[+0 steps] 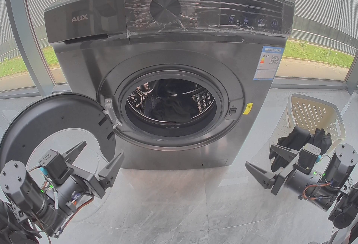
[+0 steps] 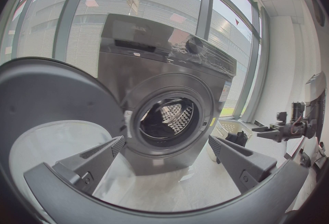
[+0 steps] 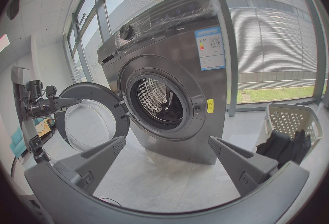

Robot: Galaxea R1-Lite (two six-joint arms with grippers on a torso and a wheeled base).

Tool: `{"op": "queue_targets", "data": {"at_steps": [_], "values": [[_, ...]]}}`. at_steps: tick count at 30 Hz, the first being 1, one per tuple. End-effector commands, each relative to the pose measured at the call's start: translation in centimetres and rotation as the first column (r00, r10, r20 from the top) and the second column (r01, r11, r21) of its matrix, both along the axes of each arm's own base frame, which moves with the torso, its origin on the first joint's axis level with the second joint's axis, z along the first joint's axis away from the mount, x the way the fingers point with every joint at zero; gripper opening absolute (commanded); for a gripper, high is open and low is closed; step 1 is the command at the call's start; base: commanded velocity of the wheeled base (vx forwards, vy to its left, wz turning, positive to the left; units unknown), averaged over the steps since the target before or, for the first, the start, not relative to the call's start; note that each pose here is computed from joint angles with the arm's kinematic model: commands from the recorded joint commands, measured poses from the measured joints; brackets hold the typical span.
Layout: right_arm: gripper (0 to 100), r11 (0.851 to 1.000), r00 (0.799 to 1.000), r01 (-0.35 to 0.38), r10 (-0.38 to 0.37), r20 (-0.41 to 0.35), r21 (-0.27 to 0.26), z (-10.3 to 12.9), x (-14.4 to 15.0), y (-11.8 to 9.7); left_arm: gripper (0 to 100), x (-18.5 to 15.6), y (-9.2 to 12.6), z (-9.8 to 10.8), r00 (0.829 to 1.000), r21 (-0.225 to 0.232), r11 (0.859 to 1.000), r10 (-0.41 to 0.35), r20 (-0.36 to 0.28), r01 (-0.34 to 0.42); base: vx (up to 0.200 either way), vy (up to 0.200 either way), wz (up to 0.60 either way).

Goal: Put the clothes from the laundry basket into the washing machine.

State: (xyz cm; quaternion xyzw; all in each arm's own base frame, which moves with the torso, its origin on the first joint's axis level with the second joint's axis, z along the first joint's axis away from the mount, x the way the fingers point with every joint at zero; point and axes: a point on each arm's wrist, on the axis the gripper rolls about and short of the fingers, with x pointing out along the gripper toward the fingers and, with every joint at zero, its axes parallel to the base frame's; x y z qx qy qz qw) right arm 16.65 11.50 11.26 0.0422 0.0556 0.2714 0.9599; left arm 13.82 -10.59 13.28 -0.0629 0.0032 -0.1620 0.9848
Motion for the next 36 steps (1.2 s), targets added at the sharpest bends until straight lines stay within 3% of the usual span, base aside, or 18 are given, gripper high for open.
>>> {"op": "queue_targets", "data": {"at_steps": [1, 3, 6, 8, 9, 14, 18, 20, 22, 25, 27, 30, 32, 34, 36], "values": [[100, 0.997, 0.995, 0.076, -0.077, 0.066, 0.030, 1.8, -2.3, -3.1, 100, -2.5, 3.7, 2.3, 0.994, -0.066, 0.996, 0.070, 0.086, -0.065, -0.200, 0.000, 0.00], [100, 0.995, 0.988, 0.091, -0.095, 0.119, 0.042, 3.1, -3.8, -4.3, 100, -4.1, 4.7, 2.4, 0.996, -0.050, 0.998, 0.047, 0.075, -0.043, -0.200, 0.000, 0.00], [100, 0.996, 0.990, 0.093, -0.091, 0.106, -0.015, 3.2, -5.8, -5.5, 100, -6.1, 6.0, 2.4, 0.996, -0.039, 0.999, 0.030, 0.083, -0.027, -0.200, 0.000, 0.00], [100, 0.995, 0.990, 0.098, -0.095, 0.101, -0.022, 3.2, -6.2, -5.8, 100, -6.6, 6.3, 2.3, 0.996, -0.030, 0.999, 0.027, 0.081, -0.025, -0.200, 0.000, 0.00], [100, 0.991, 0.986, 0.131, -0.129, 0.107, -0.013, 3.4, -7.2, -6.8, 100, -7.9, 7.3, 2.1, 0.996, -0.004, 1.000, 0.029, 0.079, -0.028, -0.200, 0.000, 0.00], [100, 0.974, 0.958, 0.225, -0.228, 0.172, 0.037, 4.1, -8.8, -8.5, 100, -10.7, 9.2, 1.5, 0.993, -0.010, 1.000, 0.022, 0.113, -0.021, -0.080, 0.000, 0.00], [100, 0.954, 0.934, 0.297, -0.301, 0.194, 0.053, 4.1, -10.0, -9.6, 100, -11.8, 10.1, 0.3, 0.992, 0.040, 0.997, 0.057, 0.112, -0.062, 0.000, 0.000, 0.00], [100, 0.948, 0.932, 0.315, -0.317, 0.178, 0.039, 3.1, -12.4, -10.4, 100, -12.3, 10.5, -0.6, 0.987, 0.061, 0.990, 0.119, 0.105, -0.126, 0.000, 0.000, 0.00], [100, 0.948, 0.933, 0.317, -0.315, 0.175, 0.021, 1.9, -14.3, -10.9, 100, -12.7, 10.7, -0.7, 0.984, 0.051, 0.989, 0.132, 0.122, -0.139, 0.000, 0.000, 0.00], [100, 0.932, 0.916, 0.364, -0.359, 0.180, 0.007, 0.0, -16.6, -11.6, 100, -13.1, 10.9, -0.8, 0.975, 0.038, 0.983, 0.175, 0.134, -0.181, 0.000, 0.000, 0.00], [100, 0.915, 0.893, 0.403, -0.398, 0.208, 0.021, -1.0, -18.1, -11.8, 100, -13.4, 11.1, -1.3, 0.967, 0.044, 0.972, 0.222, 0.125, -0.229, 0.000, 0.000, 0.00], [100, 0.907, 0.884, 0.419, -0.416, 0.213, 0.036, -0.9, -18.3, -11.8, 100, -14.1, 11.2, -2.2, 0.962, 0.074, 0.963, 0.249, 0.111, -0.257, 0.000, 0.000, 0.00], [100, 0.904, 0.883, 0.426, -0.423, 0.204, 0.031, -1.2, -18.2, -11.8, 100, -14.5, 11.1, -2.7, 0.967, 0.085, 0.967, 0.232, 0.108, -0.241, 0.000, 0.000, 0.00], [100, 0.895, 0.877, 0.446, -0.441, 0.191, 0.018, -1.6, -18.2, -11.7, 100, -15.0, 11.0, -3.5, 0.971, 0.093, 0.969, 0.221, 0.094, -0.229, 0.000, 0.000, 0.00], [100, 0.875, 0.857, 0.483, -0.476, 0.198, 0.014, -1.5, -18.2, -11.7, 100, -15.4, 11.0, -4.2, 0.968, 0.109, 0.963, 0.241, 0.067, -0.247, 0.000, 0.000, 0.00]]}}
